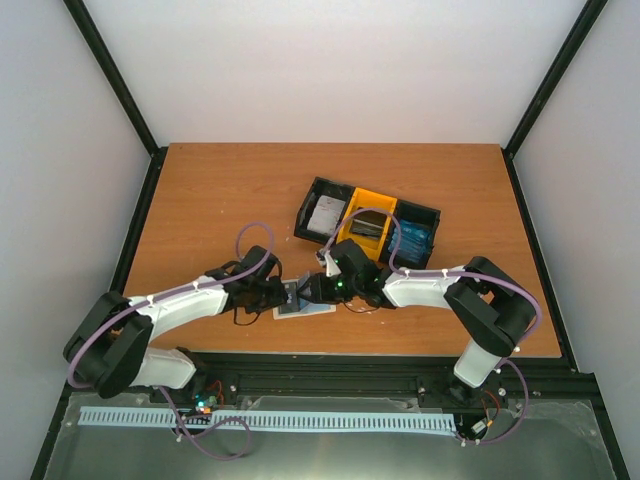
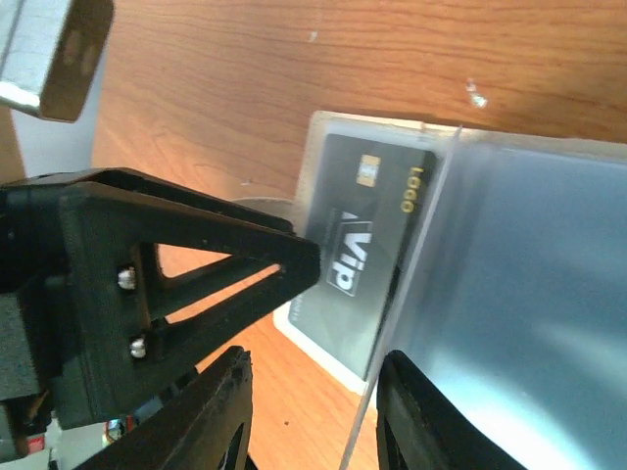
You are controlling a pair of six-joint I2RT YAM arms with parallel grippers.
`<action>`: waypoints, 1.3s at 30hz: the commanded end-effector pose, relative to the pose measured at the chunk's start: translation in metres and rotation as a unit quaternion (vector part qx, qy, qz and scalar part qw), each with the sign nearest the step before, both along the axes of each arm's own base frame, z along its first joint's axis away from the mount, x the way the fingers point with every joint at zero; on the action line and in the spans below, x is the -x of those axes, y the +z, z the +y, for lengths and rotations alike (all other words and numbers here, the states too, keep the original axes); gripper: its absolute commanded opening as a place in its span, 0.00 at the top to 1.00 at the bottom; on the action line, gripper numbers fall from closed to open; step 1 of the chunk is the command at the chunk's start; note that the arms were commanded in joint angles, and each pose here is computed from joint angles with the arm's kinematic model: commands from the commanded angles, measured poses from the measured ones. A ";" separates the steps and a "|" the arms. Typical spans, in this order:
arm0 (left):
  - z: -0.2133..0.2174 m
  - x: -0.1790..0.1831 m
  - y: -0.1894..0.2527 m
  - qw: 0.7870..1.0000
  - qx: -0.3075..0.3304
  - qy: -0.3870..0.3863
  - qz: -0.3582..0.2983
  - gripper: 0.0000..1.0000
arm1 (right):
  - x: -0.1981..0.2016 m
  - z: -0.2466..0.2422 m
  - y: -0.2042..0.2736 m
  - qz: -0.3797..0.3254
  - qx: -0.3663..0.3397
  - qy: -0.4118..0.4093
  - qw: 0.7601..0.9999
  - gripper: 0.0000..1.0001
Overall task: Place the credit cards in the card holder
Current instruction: Turn over the card slot in the card holder.
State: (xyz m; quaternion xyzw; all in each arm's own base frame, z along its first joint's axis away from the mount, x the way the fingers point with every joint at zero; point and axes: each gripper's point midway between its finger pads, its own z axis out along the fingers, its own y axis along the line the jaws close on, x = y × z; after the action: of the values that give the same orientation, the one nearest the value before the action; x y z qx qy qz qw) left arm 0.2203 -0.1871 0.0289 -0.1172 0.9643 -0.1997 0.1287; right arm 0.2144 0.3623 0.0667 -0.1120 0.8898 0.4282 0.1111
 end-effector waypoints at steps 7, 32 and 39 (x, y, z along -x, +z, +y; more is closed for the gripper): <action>0.002 -0.003 0.005 1.000 0.000 0.010 -0.008 0.64 | 0.007 0.027 0.017 -0.013 -0.054 0.061 0.997 0.64; 0.033 -0.039 0.141 0.962 0.049 0.092 -0.252 0.39 | -0.066 -0.005 0.106 -0.179 -0.065 0.056 0.980 0.57; 0.025 -0.049 0.168 0.951 0.043 0.053 -0.302 0.21 | -0.154 -0.075 0.151 -0.278 0.030 0.004 0.960 0.47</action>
State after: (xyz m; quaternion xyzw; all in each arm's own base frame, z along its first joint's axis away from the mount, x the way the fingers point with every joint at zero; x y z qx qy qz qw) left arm 0.2544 -0.1544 0.1569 -0.1446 0.8848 -0.2483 0.3667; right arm 0.3409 0.3245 0.2233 -0.2059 0.8114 0.4337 0.3334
